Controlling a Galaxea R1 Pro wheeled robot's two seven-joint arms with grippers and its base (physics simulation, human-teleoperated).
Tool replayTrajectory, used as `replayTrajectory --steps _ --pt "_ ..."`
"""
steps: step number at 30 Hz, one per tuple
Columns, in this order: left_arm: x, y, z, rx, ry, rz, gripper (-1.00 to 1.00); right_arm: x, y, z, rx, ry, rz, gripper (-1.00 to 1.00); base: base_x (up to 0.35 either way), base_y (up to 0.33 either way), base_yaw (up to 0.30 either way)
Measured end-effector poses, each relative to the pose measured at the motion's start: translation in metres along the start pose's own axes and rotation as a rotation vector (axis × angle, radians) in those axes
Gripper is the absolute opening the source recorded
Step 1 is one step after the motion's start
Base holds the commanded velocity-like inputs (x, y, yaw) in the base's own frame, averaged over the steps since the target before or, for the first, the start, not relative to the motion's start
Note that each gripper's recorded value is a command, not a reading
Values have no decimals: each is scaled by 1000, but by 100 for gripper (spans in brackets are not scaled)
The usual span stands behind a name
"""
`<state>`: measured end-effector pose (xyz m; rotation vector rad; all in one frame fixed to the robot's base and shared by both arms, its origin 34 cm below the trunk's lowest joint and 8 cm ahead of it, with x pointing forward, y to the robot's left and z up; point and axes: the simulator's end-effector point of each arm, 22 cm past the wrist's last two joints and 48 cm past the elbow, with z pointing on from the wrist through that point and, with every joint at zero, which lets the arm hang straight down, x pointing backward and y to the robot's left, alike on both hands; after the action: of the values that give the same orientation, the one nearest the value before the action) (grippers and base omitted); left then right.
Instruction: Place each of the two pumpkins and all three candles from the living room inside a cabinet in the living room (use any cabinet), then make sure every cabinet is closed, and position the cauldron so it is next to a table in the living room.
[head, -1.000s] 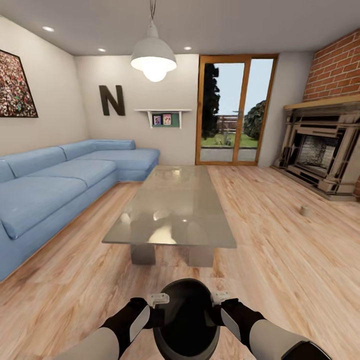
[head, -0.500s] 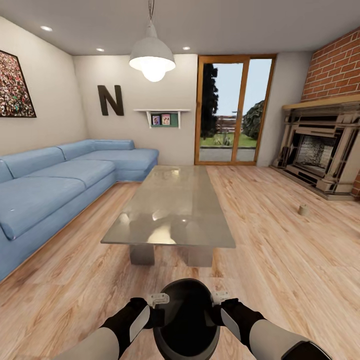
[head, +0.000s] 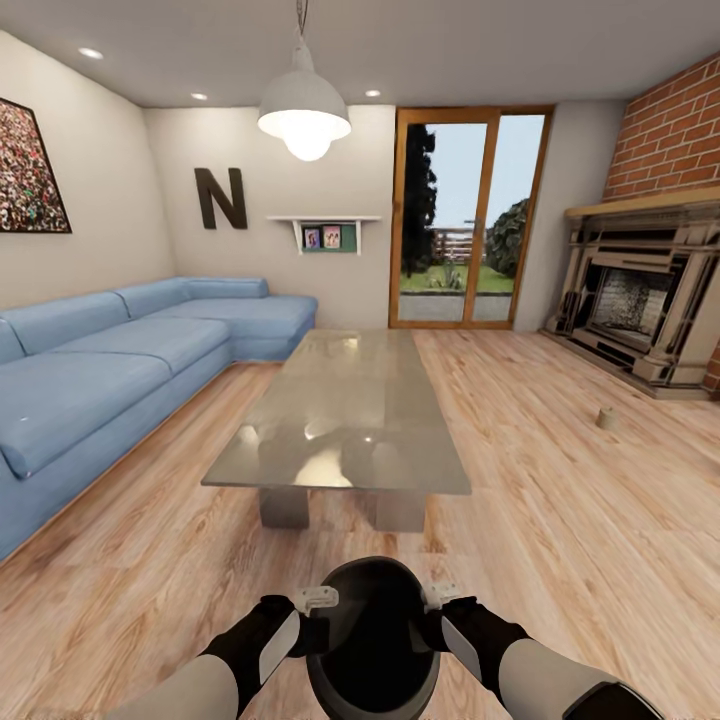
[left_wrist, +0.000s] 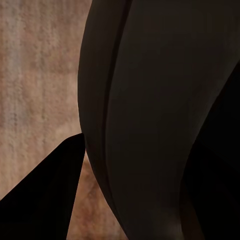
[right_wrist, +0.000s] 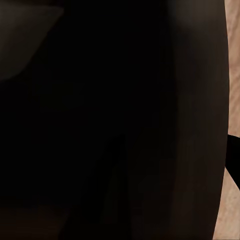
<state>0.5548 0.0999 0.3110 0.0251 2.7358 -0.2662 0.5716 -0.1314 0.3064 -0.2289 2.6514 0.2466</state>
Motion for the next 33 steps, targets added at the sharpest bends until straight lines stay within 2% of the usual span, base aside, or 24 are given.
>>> replayTrajectory --steps 33 --pt "20 4 18 -1 51 -10 -100 22 -1 17 -6 51 11 -100 0 0 0"
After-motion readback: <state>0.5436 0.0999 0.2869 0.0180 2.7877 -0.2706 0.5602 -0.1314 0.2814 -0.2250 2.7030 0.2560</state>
